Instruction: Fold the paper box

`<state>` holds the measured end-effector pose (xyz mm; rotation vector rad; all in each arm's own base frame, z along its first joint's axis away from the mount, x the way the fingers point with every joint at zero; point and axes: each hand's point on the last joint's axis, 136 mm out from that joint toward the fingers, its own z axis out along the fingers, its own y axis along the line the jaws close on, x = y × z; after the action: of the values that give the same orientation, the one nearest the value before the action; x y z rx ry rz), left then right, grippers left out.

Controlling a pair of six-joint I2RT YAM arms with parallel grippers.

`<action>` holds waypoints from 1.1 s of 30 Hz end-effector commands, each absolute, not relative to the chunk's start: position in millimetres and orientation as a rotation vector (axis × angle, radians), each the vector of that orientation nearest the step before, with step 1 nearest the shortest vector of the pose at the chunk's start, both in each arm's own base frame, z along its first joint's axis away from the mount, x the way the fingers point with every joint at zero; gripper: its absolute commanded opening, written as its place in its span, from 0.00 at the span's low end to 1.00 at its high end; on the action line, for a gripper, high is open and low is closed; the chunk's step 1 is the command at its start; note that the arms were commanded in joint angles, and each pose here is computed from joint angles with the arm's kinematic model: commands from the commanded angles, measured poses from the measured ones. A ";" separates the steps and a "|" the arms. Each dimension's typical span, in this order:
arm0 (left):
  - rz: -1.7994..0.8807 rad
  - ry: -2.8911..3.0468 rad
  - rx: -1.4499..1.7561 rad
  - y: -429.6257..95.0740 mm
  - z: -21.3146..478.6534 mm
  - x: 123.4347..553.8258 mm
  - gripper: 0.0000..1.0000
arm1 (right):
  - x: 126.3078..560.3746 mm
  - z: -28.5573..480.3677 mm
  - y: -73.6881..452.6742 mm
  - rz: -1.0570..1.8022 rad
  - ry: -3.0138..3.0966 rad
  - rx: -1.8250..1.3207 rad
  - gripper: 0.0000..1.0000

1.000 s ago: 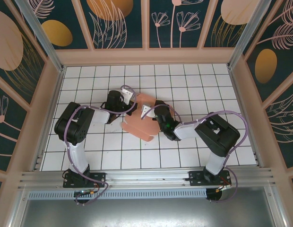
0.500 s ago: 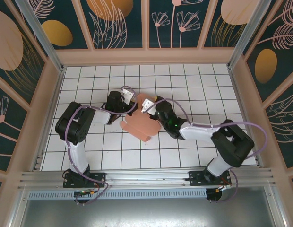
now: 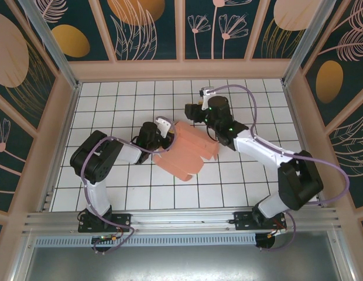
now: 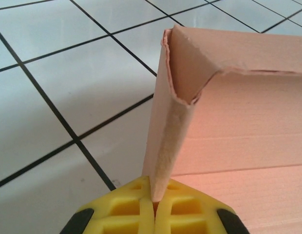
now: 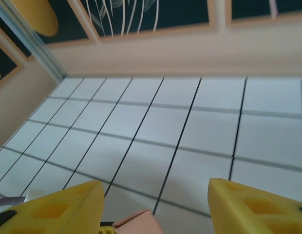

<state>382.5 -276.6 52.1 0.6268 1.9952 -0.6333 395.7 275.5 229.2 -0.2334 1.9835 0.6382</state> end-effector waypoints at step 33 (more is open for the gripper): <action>-0.697 1.945 0.551 -286.6 48.9 362.8 0.20 | 358.6 91.7 302.9 0.859 2.531 -0.420 0.52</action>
<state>361.0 -278.0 45.0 0.5442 1.9687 -0.6627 366.7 309.1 111.2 -0.3921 2.4531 0.8883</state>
